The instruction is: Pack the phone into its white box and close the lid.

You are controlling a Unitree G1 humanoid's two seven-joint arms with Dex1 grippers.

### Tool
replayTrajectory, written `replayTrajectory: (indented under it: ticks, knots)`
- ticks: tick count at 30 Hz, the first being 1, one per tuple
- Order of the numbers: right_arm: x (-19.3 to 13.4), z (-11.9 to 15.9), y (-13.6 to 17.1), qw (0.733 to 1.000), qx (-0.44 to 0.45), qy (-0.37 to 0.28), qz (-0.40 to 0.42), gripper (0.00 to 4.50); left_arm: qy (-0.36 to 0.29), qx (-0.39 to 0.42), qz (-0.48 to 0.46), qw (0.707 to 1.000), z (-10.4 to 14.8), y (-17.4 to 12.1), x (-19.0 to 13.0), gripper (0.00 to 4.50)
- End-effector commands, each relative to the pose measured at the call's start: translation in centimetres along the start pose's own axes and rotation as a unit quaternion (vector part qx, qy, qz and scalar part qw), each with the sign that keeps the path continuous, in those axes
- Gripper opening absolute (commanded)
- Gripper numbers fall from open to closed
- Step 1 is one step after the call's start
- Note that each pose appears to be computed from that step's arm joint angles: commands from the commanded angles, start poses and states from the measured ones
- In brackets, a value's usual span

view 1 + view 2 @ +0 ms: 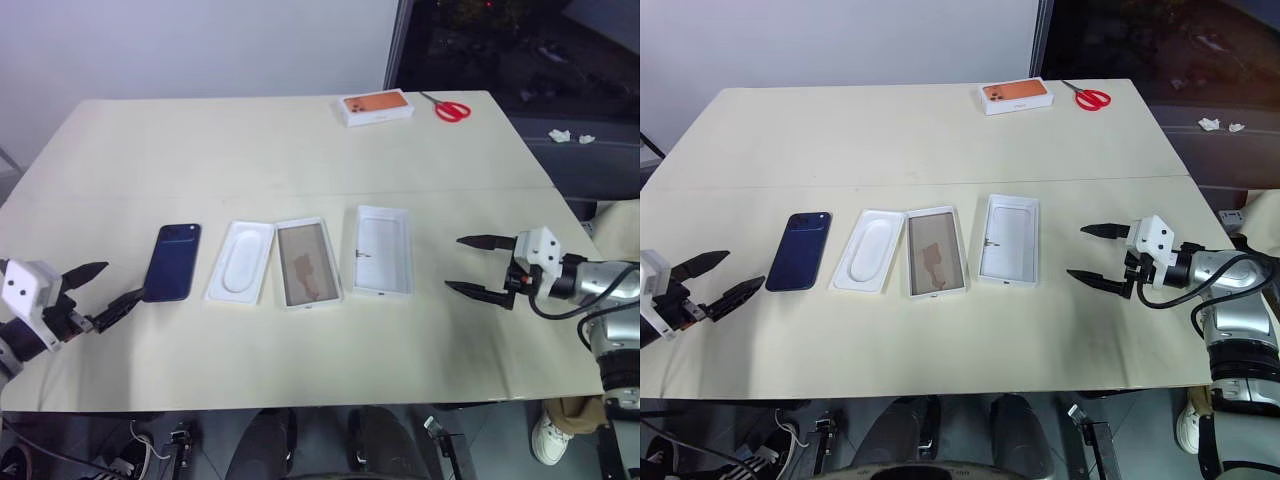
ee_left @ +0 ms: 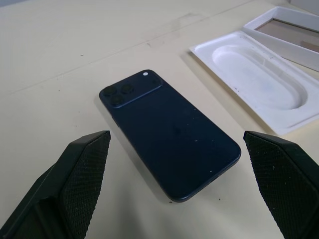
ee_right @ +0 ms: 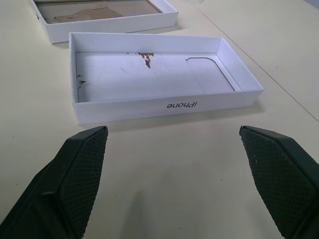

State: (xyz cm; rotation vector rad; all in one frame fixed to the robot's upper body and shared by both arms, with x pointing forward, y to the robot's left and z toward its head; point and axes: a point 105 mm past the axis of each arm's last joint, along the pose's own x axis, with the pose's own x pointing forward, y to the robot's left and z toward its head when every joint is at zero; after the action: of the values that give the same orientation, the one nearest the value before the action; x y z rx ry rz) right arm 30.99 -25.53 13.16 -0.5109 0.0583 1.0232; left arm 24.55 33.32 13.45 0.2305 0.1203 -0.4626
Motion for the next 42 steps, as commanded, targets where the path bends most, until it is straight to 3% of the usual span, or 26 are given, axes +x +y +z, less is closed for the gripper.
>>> replayTrajectory:
  ticks: [1, 29, 35, 39, 42]
  knots:
    - [0.1, 0.7, -0.3, 1.000, -0.015, -0.011, -0.003, 4.43, -0.010, 0.018, 0.005, 1.000, 0.9, 0.4, -0.1, 4.50]
    - [0.9, 2.0, -1.2, 0.999, -0.026, -0.024, -0.003, 4.43, -0.028, -0.031, 0.035, 0.999, 1.9, 1.3, 0.7, 4.50]
    - [3.6, 4.3, -0.9, 0.998, -0.048, -0.002, 0.030, 4.43, -0.017, -0.142, 0.007, 0.990, 3.0, 0.3, 2.7, 4.50]
    - [6.3, 8.6, 0.4, 0.994, -0.065, -0.051, 0.071, 4.43, -0.023, -0.210, -0.021, 0.977, 4.7, -1.1, 5.0, 4.50]
    - [8.5, 10.2, 1.6, 0.992, -0.064, -0.059, 0.089, 4.43, -0.026, -0.205, -0.023, 0.978, 5.6, -2.2, 6.9, 4.50]
